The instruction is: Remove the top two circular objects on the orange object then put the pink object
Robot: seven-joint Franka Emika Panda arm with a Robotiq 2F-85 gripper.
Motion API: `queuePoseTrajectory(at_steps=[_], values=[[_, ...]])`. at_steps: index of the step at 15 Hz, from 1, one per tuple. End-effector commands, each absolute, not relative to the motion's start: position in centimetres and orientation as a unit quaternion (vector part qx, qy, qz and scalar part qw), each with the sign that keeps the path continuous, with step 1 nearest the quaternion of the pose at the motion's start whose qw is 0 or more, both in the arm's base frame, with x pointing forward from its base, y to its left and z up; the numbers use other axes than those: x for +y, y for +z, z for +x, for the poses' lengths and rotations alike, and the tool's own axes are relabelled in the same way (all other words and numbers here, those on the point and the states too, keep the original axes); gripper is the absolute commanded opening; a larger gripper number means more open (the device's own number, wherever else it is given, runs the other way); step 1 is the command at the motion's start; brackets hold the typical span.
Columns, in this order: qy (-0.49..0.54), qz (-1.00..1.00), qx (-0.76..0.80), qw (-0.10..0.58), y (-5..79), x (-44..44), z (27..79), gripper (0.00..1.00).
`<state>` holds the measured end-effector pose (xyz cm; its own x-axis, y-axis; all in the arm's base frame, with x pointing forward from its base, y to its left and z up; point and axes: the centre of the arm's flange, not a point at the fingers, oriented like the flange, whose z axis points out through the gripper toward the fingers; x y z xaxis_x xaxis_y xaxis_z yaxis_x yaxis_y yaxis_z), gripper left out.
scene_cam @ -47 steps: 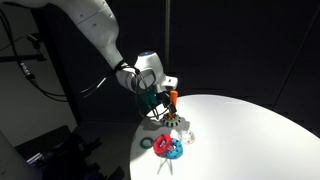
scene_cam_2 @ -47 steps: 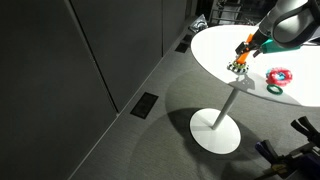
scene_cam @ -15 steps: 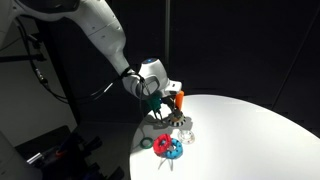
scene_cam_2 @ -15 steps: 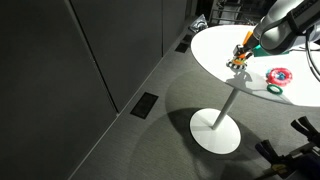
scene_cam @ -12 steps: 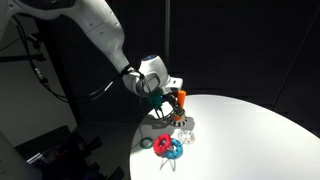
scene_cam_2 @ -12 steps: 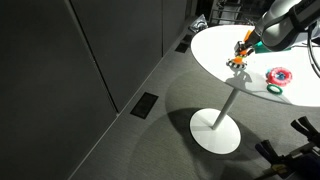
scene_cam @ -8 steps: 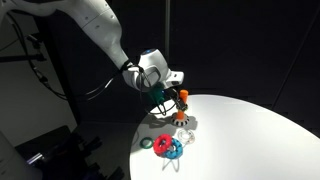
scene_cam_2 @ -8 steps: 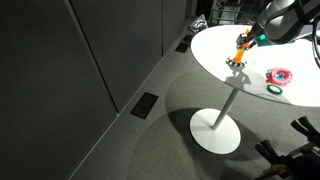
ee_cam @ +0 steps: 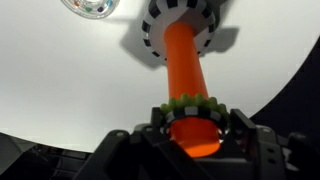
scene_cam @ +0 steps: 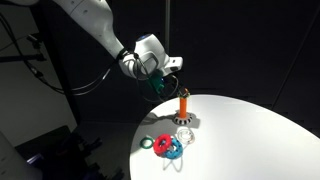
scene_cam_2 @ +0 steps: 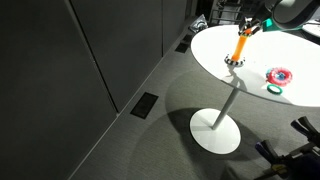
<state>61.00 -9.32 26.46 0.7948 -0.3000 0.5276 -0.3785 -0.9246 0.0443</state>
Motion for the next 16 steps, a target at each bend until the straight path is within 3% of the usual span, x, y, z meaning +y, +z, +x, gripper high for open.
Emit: queuePoseTrajectory(at_steps=[1,16], values=[[0.279,0.941,-0.182,0.065,29.8,-8.6,59.7,0.44],[0.301,0.923,-0.229,0.075,34.8,-14.1,56.3,0.44]])
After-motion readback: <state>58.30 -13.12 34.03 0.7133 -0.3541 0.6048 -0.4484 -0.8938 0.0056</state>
